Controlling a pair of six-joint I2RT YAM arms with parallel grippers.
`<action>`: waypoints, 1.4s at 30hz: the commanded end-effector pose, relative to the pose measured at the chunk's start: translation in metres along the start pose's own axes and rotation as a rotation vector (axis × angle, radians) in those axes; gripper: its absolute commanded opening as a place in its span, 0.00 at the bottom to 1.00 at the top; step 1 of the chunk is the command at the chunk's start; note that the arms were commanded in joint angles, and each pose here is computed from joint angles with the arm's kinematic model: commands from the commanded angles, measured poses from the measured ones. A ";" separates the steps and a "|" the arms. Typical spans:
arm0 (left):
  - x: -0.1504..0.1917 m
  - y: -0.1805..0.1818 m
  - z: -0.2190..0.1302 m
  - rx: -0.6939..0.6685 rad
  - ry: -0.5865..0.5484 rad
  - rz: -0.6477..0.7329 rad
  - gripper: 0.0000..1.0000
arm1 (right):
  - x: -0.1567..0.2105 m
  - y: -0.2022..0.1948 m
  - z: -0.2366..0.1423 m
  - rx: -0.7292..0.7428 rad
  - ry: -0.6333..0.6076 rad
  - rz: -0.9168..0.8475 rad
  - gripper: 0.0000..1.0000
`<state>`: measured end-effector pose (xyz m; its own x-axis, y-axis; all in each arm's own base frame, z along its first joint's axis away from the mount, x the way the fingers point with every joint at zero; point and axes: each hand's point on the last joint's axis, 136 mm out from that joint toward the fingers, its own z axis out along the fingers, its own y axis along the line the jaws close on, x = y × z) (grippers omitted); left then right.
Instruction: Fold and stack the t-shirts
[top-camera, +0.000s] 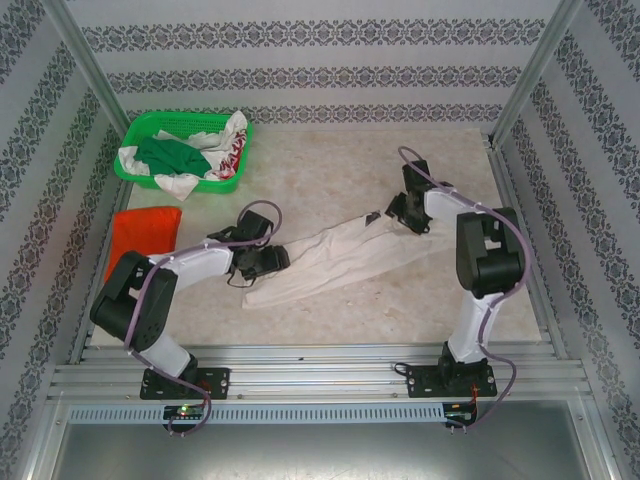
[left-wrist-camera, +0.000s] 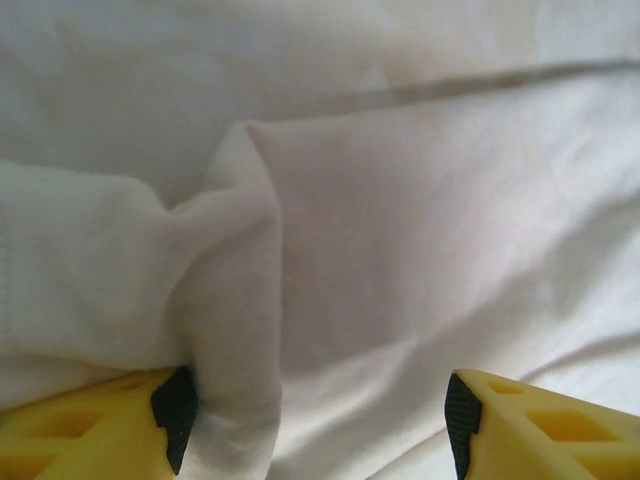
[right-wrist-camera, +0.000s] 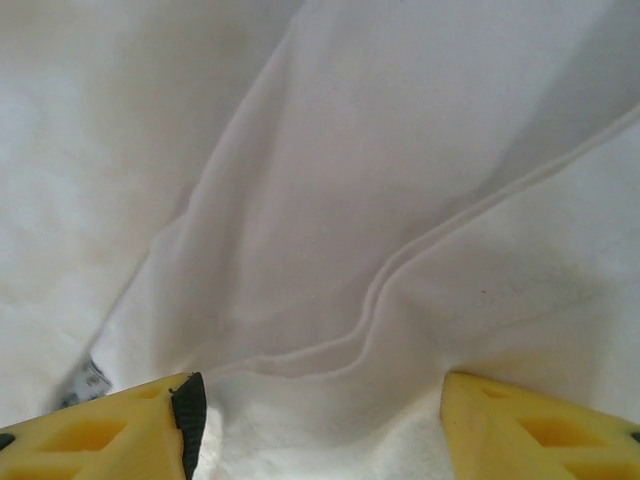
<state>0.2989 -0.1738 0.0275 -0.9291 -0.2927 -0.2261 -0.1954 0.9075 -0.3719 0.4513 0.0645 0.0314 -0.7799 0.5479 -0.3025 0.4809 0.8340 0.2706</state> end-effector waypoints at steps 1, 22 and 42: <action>0.057 0.040 0.002 -0.169 0.137 -0.071 0.70 | -0.017 0.036 0.015 -0.038 0.001 -0.113 0.66; -0.042 0.032 -0.067 -0.200 -0.271 0.098 1.00 | -0.062 0.087 -0.058 -0.287 -0.249 -0.069 0.70; 0.033 0.028 -0.012 0.057 0.102 -0.010 0.24 | -0.105 -0.026 -0.011 -0.099 -0.208 0.115 0.62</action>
<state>0.2657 -0.1458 0.0197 -0.9559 -0.2457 -0.1610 -0.1716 0.9118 -0.3730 0.5075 -0.0088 0.0741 -0.5879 0.6788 -0.4401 0.5177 0.7337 0.4401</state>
